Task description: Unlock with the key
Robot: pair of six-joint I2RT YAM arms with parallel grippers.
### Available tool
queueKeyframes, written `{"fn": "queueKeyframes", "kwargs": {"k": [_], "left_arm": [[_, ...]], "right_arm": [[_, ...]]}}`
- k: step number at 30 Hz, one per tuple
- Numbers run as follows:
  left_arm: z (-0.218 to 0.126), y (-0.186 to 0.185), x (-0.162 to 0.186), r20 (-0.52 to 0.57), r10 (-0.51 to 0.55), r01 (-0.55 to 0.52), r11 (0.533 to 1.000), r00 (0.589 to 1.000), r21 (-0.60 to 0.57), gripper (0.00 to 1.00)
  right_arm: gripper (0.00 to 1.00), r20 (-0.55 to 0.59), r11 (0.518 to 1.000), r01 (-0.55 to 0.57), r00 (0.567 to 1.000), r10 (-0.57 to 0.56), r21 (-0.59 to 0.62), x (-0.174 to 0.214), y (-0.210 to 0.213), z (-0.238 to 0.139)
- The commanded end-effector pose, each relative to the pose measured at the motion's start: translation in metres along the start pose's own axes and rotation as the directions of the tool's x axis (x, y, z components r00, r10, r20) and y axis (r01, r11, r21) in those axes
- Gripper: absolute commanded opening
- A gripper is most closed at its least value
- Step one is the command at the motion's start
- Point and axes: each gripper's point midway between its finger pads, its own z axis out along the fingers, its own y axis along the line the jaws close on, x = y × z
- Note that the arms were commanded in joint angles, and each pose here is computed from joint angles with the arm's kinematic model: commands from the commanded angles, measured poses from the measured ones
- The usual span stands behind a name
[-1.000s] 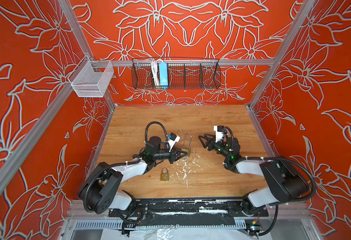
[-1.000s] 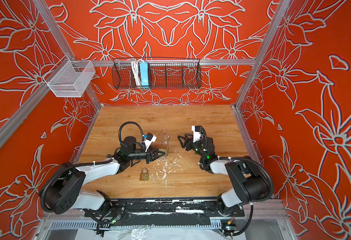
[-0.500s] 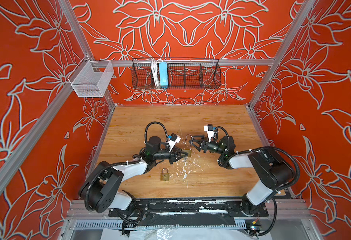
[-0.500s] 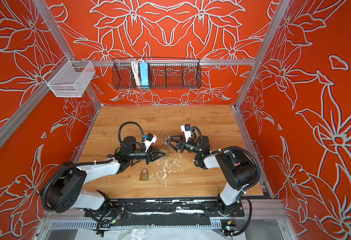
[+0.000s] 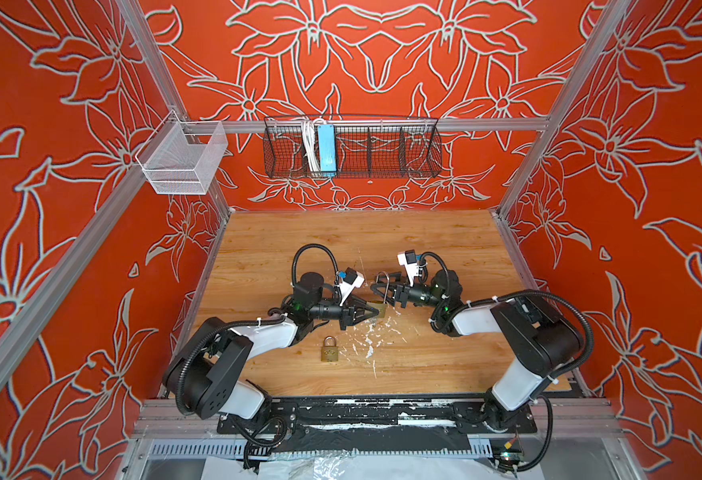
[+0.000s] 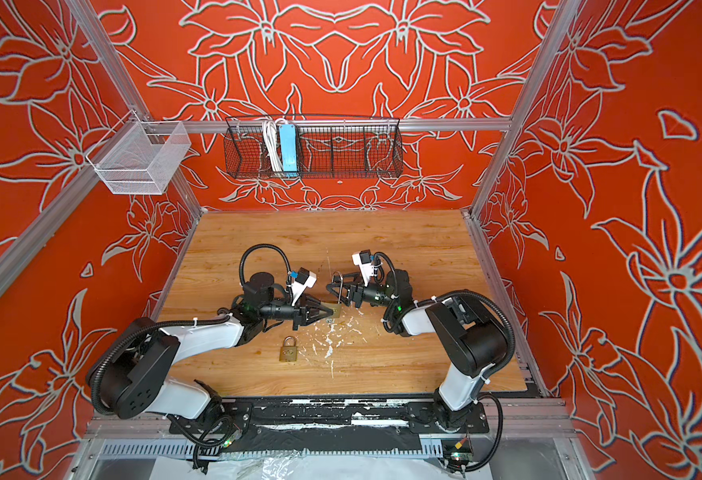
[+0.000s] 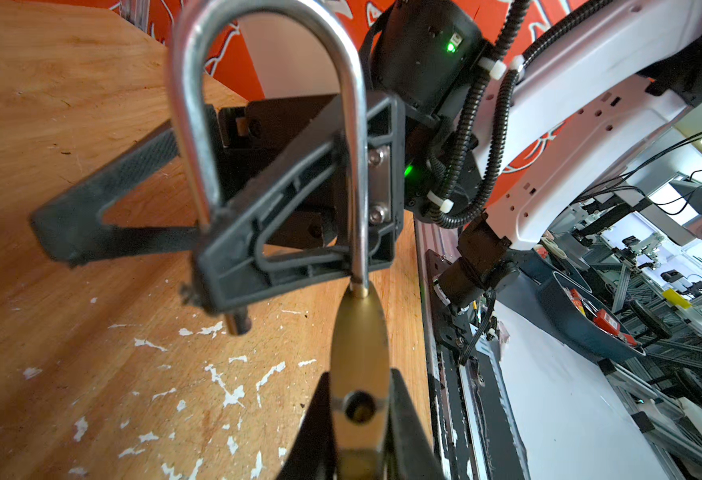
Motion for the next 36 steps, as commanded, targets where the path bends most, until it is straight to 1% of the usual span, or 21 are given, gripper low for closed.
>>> {"fn": "queueKeyframes", "kwargs": {"k": [1, 2, 3, 5, 6, 8, 9, 11, 14, 16, 21, 23, 25, 27, 28, 29, 31, 32, 33, 34, 36], "left_arm": [[0.001, -0.004, -0.026, 0.059, 0.086, -0.085, 0.996, 0.995, -0.022, 0.00], [0.000, 0.000, -0.027, 0.061, 0.082, -0.078, 0.995, 0.995, -0.060, 0.00], [0.000, 0.004, -0.027, 0.057, 0.076, -0.070, 0.993, 0.995, -0.099, 0.00], [0.000, 0.010, -0.029, 0.043, 0.074, -0.066, 0.984, 0.996, -0.167, 0.00], [0.000, 0.013, -0.029, 0.041, 0.077, -0.067, 0.978, 0.996, -0.200, 0.00], [-0.003, 0.017, -0.030, 0.048, 0.093, -0.078, 0.963, 0.994, -0.256, 0.00], [-0.006, 0.019, -0.031, 0.056, 0.101, -0.082, 0.956, 0.993, -0.282, 0.00], [-0.013, 0.025, -0.033, 0.075, 0.111, -0.079, 0.934, 0.991, -0.349, 0.00], [-0.025, 0.031, -0.037, 0.100, 0.142, -0.085, 0.897, 0.985, -0.433, 0.00], [-0.032, 0.034, -0.040, 0.117, 0.161, -0.086, 0.873, 0.980, -0.481, 0.00], [-0.045, 0.051, -0.039, 0.115, 0.171, -0.070, 0.800, 0.978, -0.596, 0.00], [-0.052, 0.063, -0.036, 0.112, 0.152, -0.043, 0.757, 0.982, -0.652, 0.00], [-0.054, 0.071, -0.033, 0.101, 0.138, -0.033, 0.732, 0.985, -0.681, 0.00], [-0.056, 0.079, -0.032, 0.106, 0.114, -0.006, 0.708, 0.988, -0.706, 0.00], [-0.056, 0.083, -0.032, 0.102, 0.097, 0.005, 0.698, 0.990, -0.716, 0.00], [-0.055, 0.087, -0.030, 0.091, 0.075, 0.014, 0.691, 0.993, -0.722, 0.00], [-0.050, 0.093, -0.028, 0.081, 0.033, 0.036, 0.688, 0.996, -0.725, 0.00], [-0.046, 0.095, -0.027, 0.073, 0.011, 0.045, 0.693, 0.997, -0.719, 0.00], [-0.041, 0.096, -0.027, 0.063, -0.013, 0.054, 0.706, 0.998, -0.706, 0.00], [-0.034, 0.096, -0.028, 0.049, -0.039, 0.063, 0.722, 0.998, -0.689, 0.00], [-0.022, 0.101, -0.031, 0.031, -0.098, 0.094, 0.743, 0.995, -0.663, 0.00]], "right_arm": [[0.65, -0.014, 0.972, 0.060, 0.998, -0.059, 0.228, 0.001, -0.024, -0.007], [0.65, -0.035, 0.946, 0.086, 0.996, -0.078, 0.313, 0.003, -0.032, -0.012], [0.65, -0.059, 0.919, 0.123, 0.992, -0.109, 0.374, 0.004, -0.037, -0.015], [0.65, -0.077, 0.871, 0.157, 0.988, -0.137, 0.465, 0.003, -0.043, -0.023], [0.65, -0.082, 0.858, 0.167, 0.986, -0.146, 0.485, 0.003, -0.044, -0.025], [0.65, -0.077, 0.808, 0.169, 0.985, -0.152, 0.565, 0.001, -0.054, -0.035], [0.66, -0.082, 0.790, 0.170, 0.985, -0.151, 0.589, 0.001, -0.058, -0.038], [0.65, -0.097, 0.738, 0.163, 0.987, -0.132, 0.655, 0.002, -0.069, -0.047], [0.66, -0.103, 0.703, 0.163, 0.987, -0.127, 0.693, 0.002, -0.076, -0.052], [0.66, -0.104, 0.686, 0.157, 0.987, -0.119, 0.710, 0.003, -0.079, -0.055], [0.66, -0.090, 0.700, 0.169, 0.985, -0.149, 0.694, -0.001, -0.072, -0.055], [0.67, -0.060, 0.726, 0.175, 0.981, -0.182, 0.665, -0.005, -0.063, -0.054], [0.69, -0.032, 0.739, 0.182, 0.977, -0.212, 0.649, -0.009, -0.055, -0.058], [0.70, 0.002, 0.722, 0.183, 0.969, -0.248, 0.667, -0.015, -0.051, -0.068], [0.71, 0.033, 0.701, 0.171, 0.963, -0.268, 0.693, -0.021, -0.049, -0.078], [0.72, 0.071, 0.664, 0.145, 0.955, -0.287, 0.733, -0.025, -0.051, -0.092], [0.80, 0.150, 0.605, 0.092, 0.930, -0.336, 0.791, -0.032, -0.050, -0.121], [0.84, 0.177, 0.593, 0.078, 0.916, -0.359, 0.801, -0.034, -0.048, -0.130], [0.89, 0.190, 0.594, 0.086, 0.902, -0.387, 0.800, -0.038, -0.042, -0.134], [0.93, 0.174, 0.609, 0.127, 0.895, -0.411, 0.783, -0.041, -0.035, -0.131], [0.98, 0.120, 0.664, 0.242, 0.885, -0.451, 0.707, -0.044, -0.018, -0.111]]}}
